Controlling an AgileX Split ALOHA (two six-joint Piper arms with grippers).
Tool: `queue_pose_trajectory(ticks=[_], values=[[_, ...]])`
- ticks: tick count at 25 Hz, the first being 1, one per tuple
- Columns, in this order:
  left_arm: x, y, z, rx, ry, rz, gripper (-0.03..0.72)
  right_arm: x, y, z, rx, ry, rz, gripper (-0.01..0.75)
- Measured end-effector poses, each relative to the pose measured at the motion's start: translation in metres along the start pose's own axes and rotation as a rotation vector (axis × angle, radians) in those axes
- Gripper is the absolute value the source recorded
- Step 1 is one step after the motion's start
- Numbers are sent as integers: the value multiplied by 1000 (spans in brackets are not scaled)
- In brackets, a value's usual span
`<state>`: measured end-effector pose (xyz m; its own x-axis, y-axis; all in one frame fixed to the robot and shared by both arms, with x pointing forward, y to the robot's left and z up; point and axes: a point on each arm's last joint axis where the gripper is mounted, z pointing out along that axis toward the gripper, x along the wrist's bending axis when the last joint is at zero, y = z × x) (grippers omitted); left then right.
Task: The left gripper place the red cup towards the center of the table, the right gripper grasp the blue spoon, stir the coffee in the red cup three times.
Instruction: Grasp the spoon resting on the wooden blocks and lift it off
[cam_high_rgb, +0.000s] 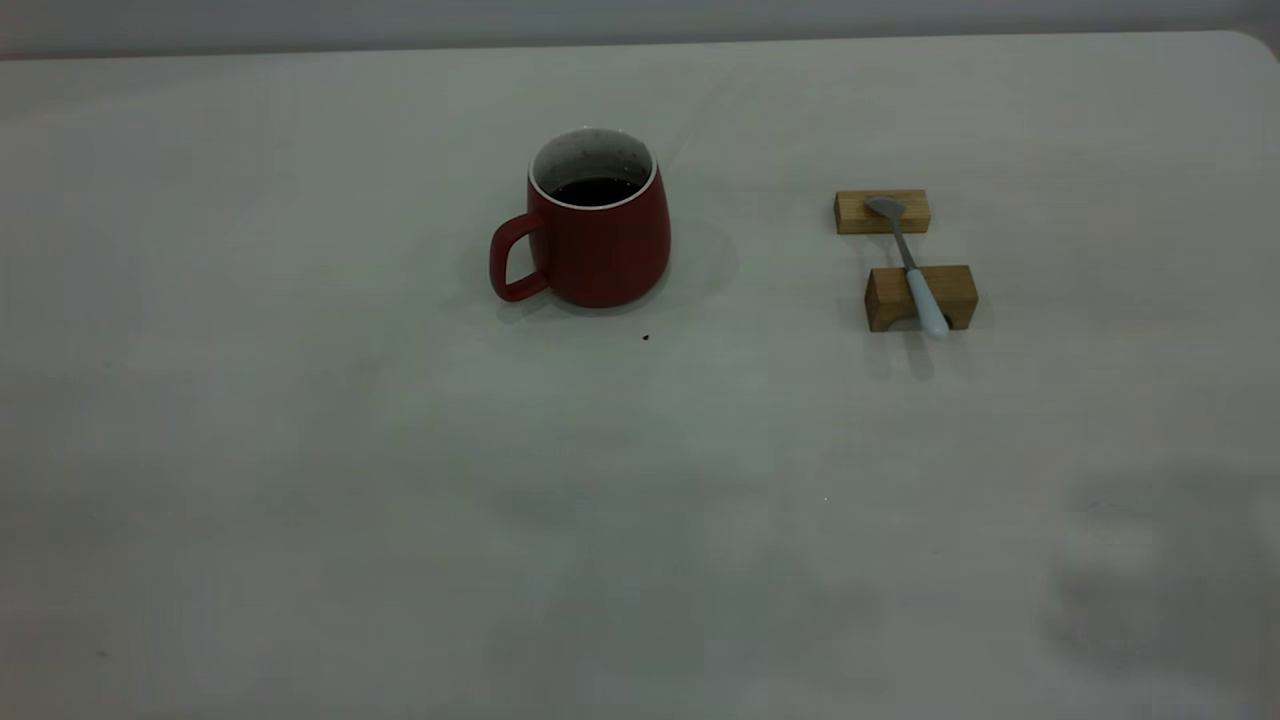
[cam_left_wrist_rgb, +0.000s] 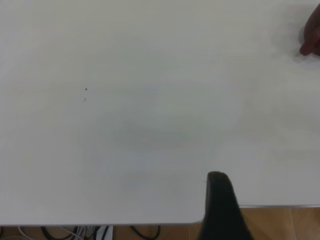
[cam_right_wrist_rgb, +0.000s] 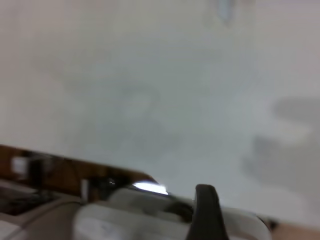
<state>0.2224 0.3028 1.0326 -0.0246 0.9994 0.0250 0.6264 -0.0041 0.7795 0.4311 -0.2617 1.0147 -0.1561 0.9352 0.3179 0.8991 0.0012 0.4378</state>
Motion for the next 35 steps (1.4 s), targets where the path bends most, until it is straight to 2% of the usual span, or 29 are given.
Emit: queue_pose_trajectory(ticks=[7, 12, 16, 20, 26, 35], values=[[0, 0, 0, 0, 0, 0, 551, -5, 51, 61, 83, 80, -25, 606], [0, 0, 0, 0, 0, 0, 551, 8, 72, 115, 189, 105, -54, 599], [0, 0, 0, 0, 0, 0, 551, 17, 78, 163, 304, 52, -59, 593], [0, 0, 0, 0, 0, 0, 551, 23, 90, 203, 372, -22, -43, 593], [0, 0, 0, 0, 0, 0, 551, 16, 106, 244, 391, -70, -2, 593], [0, 0, 0, 0, 0, 0, 551, 1, 93, 280, 470, -114, -4, 593]])
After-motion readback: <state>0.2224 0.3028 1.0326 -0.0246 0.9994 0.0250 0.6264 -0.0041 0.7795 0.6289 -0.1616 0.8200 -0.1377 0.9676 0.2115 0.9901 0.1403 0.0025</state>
